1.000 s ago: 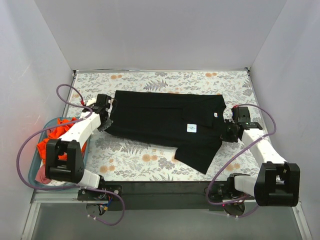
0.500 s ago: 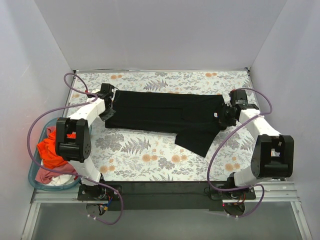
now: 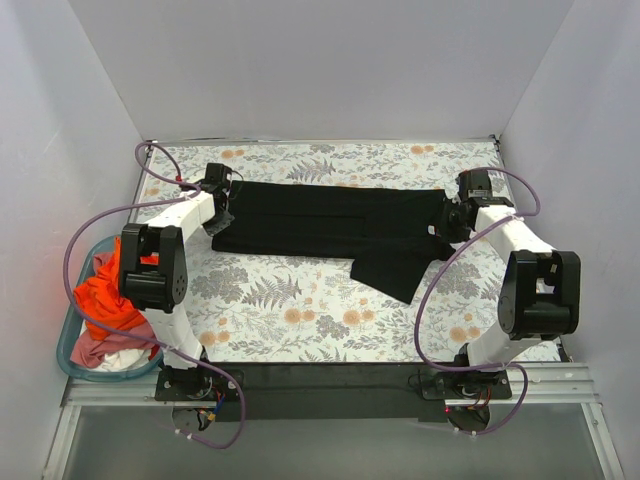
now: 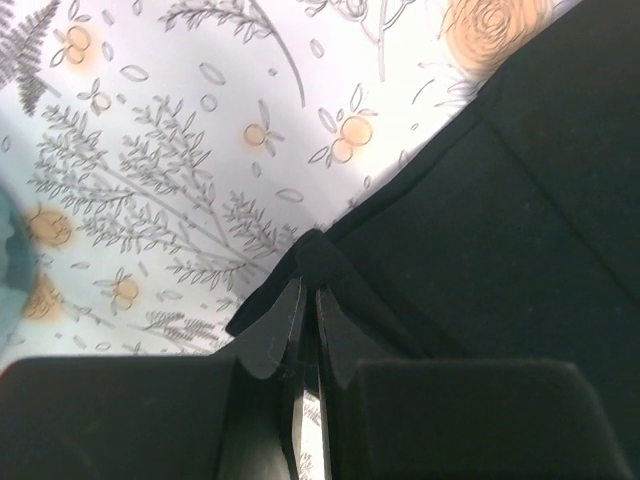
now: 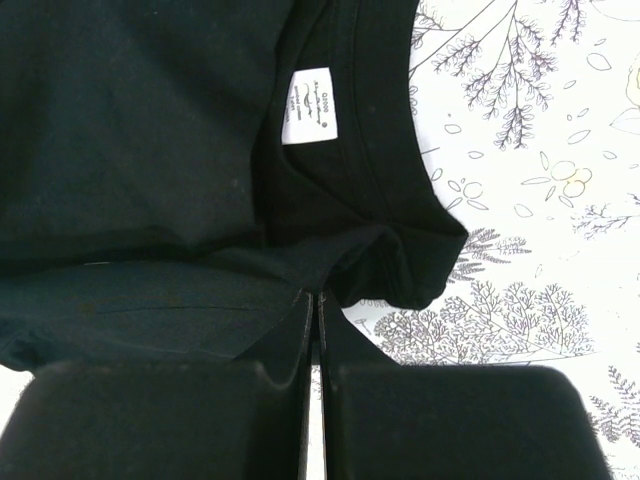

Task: Fold and stack the t-shirts
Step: Fold the tshirt

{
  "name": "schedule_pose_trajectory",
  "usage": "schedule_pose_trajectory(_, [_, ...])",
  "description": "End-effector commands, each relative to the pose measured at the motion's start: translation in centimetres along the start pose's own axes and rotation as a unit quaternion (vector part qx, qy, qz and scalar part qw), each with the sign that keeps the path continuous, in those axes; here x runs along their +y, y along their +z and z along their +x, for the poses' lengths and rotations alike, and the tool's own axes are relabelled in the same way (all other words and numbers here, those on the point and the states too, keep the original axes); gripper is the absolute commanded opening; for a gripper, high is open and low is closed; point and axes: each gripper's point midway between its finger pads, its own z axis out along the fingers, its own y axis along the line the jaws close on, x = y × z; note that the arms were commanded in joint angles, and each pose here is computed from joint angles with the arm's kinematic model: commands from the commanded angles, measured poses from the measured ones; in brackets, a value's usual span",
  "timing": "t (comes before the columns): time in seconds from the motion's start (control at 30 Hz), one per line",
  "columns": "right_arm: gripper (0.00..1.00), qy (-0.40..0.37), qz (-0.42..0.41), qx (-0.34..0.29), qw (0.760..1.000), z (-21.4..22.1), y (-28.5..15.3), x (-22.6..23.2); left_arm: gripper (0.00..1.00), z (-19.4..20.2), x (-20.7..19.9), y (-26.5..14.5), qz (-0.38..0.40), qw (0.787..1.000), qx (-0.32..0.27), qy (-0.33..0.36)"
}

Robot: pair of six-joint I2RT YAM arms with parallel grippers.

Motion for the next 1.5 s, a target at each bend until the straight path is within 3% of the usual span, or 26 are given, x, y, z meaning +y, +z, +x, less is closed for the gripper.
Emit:
schedule_pose_trajectory(0.0, [0.01,0.001,0.012,-0.037,0.999,-2.6,0.1,-0.4,0.0,-2.7,-0.3,0.3,-0.006,0.999,-0.042,-0.01])
schedule_pose_trajectory(0.53, [0.01,0.028,0.025,-0.059,0.998,-3.0,0.4,-1.8,0.0,-4.7,-2.0,0.3,0.027,0.996,-0.079,-0.025])
schedule_pose_trajectory(0.9, [0.05,0.032,0.029,-0.048,0.998,-2.2,1.9,-2.3,0.03,-3.5,-2.9,2.2,0.038,0.997,-0.066,-0.011])
schedule_pose_trajectory(1.0, [0.15,0.03,0.03,-0.047,0.998,-2.2,2.0,-2.3,0.11,-3.8,-3.1,2.1,0.043,0.997,-0.07,-0.005])
schedule_pose_trajectory(1.03, [0.28,0.029,0.029,-0.048,0.998,-2.3,2.0,-2.3,0.15,-3.9,-3.3,2.0,0.047,0.996,-0.072,-0.004])
schedule_pose_trajectory(1.1, [0.38,0.026,0.023,-0.053,0.998,-2.9,1.7,-2.0,0.32,-4.3,-3.6,1.6,0.056,0.996,-0.075,-0.003])
schedule_pose_trajectory(1.17, [0.5,0.025,0.022,-0.063,0.997,-3.4,1.1,-1.8,0.38,-4.5,-3.9,1.0,0.065,0.995,-0.075,0.001])
schedule_pose_trajectory(1.33, [0.55,0.049,0.017,-0.091,0.994,-3.9,-1.3,-3.1,0.61,-5.7,-3.3,-2.8,0.093,0.991,-0.096,-0.017])
schedule_pose_trajectory(1.47, [0.54,0.134,-0.038,-0.092,0.986,-1.9,-1.2,-5.3,0.69,-5.2,-1.7,-5.0,0.1,0.989,-0.099,-0.037])
